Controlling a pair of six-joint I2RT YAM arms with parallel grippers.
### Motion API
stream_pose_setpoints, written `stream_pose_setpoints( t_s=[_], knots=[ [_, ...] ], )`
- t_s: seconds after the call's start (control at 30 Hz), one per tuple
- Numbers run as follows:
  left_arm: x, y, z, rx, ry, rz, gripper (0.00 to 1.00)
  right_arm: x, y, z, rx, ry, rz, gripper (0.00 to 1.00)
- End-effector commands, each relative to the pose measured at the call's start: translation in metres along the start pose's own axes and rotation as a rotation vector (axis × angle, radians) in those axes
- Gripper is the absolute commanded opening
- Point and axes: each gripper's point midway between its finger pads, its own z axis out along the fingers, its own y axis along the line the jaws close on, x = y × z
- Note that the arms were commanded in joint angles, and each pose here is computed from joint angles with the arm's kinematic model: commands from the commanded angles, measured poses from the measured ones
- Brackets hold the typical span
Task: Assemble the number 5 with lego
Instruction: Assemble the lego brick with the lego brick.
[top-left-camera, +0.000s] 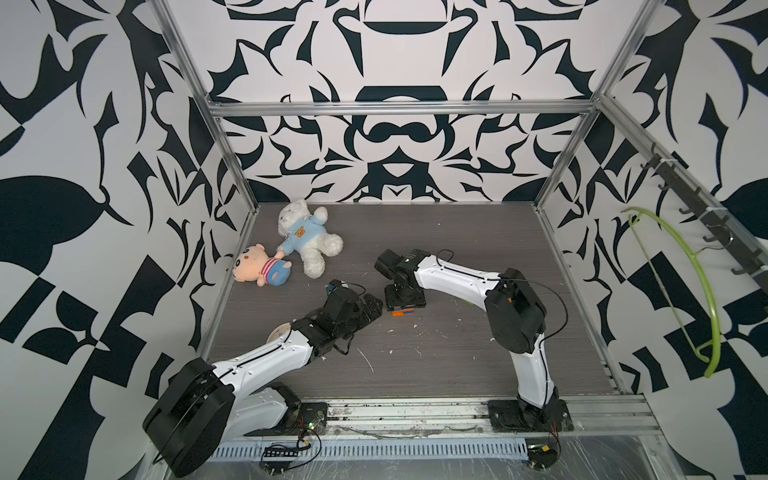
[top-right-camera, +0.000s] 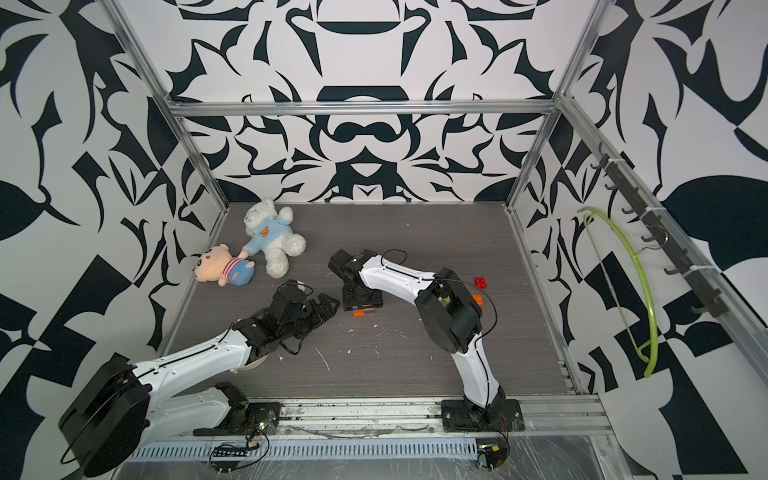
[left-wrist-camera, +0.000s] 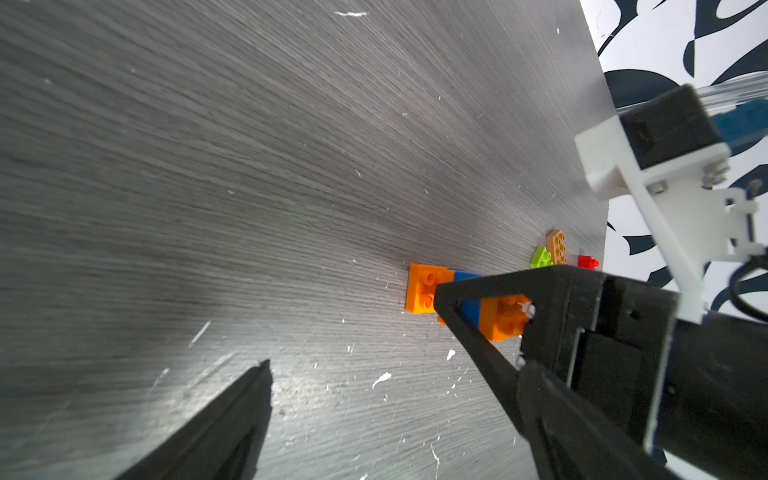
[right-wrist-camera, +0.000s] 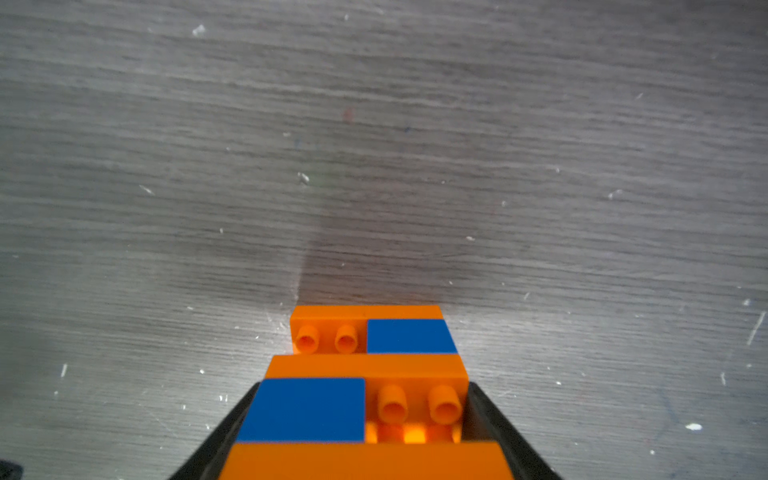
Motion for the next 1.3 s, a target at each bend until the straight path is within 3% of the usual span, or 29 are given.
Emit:
stream_pose_setpoints(
  t_s=[0.0,0.47,0.73,1.17,1.27],
  knots=[
    [-0.006,-0.006,-0.006,0.009,-0.025,0.013,0.99,0.009,0.003,0.024,-0.001,0.053,-0.009,0.63],
    [-0.008,-0.005,-0.011,0.003,-0.041,0.020,0.99,0.007,0.004,0.023,0.010,0.062,-0.030,0.63],
    [-0.009,-0.006,-0.011,0.005,-0.044,0.020,0.99,-0.004,0.004,-0.011,-0.003,-0.012,-0.028,0.63],
    [-0.007,-0.005,-0.008,0.006,-0.032,0.018,0.99,0.001,-0.003,-0.024,-0.013,-0.030,0.010,0.63],
    [-0.007,-0.007,-0.008,0.010,-0.032,0.019,0.99,-0.001,-0.002,-0.041,-0.026,-0.059,0.012,0.63]
  ],
)
